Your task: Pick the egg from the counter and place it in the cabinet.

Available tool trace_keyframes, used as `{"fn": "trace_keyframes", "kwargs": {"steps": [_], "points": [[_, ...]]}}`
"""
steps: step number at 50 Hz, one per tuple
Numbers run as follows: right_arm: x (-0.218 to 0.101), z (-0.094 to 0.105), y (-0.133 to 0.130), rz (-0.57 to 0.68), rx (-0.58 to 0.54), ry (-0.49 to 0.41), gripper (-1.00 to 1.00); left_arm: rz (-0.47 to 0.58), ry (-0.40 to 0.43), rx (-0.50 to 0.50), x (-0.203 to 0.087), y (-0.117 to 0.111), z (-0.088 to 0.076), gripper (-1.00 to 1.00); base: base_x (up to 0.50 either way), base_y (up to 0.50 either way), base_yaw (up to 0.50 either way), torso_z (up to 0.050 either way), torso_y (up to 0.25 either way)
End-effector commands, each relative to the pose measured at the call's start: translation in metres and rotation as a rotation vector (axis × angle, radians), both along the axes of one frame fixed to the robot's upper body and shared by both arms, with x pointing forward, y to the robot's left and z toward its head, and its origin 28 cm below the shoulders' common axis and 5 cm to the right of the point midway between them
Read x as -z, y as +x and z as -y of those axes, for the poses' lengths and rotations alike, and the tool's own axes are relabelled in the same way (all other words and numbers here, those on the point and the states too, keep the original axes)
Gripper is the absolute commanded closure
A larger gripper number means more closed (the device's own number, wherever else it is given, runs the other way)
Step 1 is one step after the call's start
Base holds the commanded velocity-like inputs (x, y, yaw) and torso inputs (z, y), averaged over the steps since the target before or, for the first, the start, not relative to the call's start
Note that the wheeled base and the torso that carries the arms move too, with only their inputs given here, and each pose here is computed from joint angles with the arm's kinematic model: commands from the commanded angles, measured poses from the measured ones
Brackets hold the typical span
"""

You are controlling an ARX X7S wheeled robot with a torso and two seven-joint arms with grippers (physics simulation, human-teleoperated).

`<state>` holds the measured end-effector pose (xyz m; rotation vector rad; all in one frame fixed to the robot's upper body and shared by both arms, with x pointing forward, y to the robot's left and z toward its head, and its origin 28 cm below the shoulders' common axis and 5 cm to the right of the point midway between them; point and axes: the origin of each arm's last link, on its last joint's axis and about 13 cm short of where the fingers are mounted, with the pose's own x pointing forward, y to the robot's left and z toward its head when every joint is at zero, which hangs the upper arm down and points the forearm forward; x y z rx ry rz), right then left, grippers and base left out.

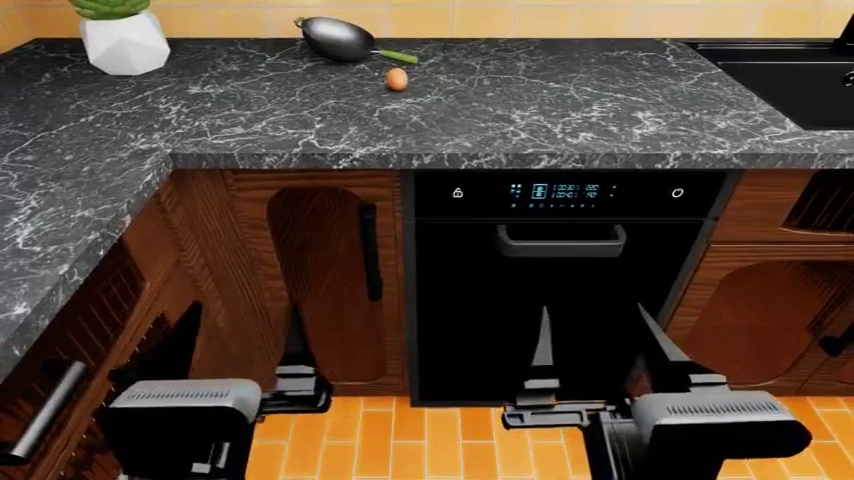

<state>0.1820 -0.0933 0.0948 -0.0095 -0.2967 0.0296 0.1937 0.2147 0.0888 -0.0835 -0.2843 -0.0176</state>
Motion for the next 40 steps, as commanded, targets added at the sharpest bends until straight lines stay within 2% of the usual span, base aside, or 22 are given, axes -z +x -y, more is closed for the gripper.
{"fn": "trace_keyframes", "kwargs": {"steps": [1,11,40], "points": [[-0.0370,-0.0058,-0.0180,0.140,-0.033,0.000,-1.00,0.145,-0.039,0.021,-0.0354,-0.0146,-0.0055,-1.00,0.00,0.00,0.00,0.000,0.000],[-0.0404,-0.0056,-0.0216,0.155,-0.023,-0.001,-1.00,0.152,-0.045,0.031,-0.0371,-0.0186,-0.0057,-1.00,0.07,0.00,0.00,0.000,0.000],[-0.0395,-0.0091,-0.0232,0.154,-0.032,-0.005,-1.00,0.145,-0.066,0.037,-0.0377,-0.0205,-0.0071,-1.00,0.50,0.00,0.00,0.000,0.000]]}}
